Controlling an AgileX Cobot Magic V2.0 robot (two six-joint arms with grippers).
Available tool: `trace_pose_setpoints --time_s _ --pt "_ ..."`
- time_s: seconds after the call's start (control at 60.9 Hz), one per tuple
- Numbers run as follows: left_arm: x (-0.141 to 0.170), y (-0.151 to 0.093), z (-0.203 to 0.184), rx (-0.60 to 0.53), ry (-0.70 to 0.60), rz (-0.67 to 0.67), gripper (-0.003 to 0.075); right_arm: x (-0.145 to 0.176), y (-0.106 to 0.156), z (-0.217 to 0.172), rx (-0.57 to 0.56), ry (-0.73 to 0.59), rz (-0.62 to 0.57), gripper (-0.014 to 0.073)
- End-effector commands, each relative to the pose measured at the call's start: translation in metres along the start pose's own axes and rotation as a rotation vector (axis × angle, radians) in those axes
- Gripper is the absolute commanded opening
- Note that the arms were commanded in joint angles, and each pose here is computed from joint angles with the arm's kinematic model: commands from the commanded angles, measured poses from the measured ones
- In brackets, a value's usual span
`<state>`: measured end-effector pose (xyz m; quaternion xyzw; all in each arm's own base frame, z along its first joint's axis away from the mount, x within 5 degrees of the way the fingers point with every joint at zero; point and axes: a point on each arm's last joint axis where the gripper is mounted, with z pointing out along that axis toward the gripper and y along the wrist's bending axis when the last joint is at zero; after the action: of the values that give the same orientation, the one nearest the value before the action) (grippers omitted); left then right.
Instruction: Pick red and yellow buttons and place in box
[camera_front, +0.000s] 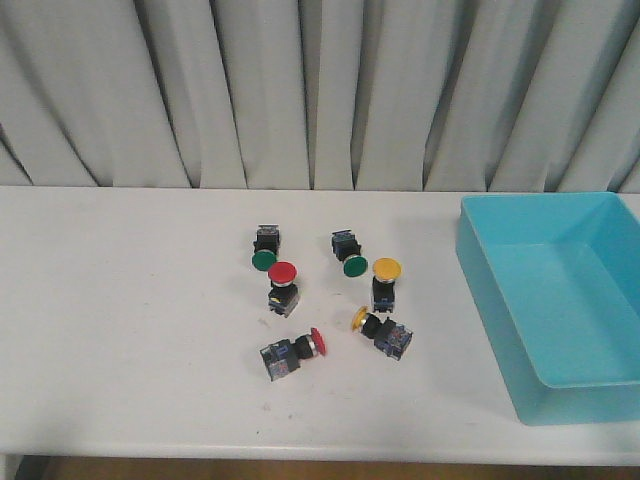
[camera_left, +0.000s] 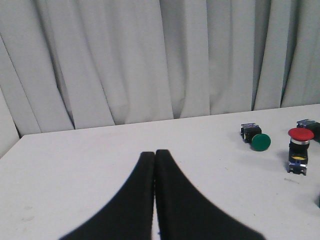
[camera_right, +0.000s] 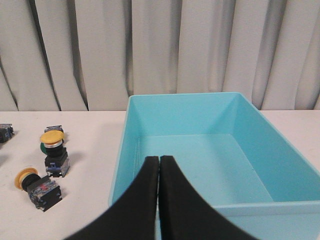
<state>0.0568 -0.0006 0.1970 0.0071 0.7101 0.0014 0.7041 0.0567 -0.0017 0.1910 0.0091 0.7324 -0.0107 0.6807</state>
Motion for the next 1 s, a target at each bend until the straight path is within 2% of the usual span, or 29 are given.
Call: trace_pose_setpoints --time_s 0.0,0.755,0.821,0.903,0.985 --pt "0.009 0.0 0.001 0.001 -0.04 -0.009 -0.0006 -0.005 0.0 -0.001 -0.001 -0.075 -0.015 -0.0006" --pt "0.009 0.0 0.001 0.001 -0.04 -0.009 -0.0006 -0.005 0.001 0.0 -0.009 -0.072 -0.015 -0.0004" --pt "0.006 0.0 0.001 -0.002 -0.072 0.013 -0.0006 -0.005 0.001 -0.001 -0.009 -0.08 -0.015 -0.0004" --pt "-0.01 0.001 -0.002 -0.012 -0.229 0.039 -0.0006 -0.014 0.001 -0.002 -0.009 -0.168 -0.014 -0.0003" --pt "-0.034 0.002 -0.008 -0.017 -0.425 0.003 -0.0006 -0.05 0.001 -0.013 -0.012 -0.47 -0.007 -0.0003"
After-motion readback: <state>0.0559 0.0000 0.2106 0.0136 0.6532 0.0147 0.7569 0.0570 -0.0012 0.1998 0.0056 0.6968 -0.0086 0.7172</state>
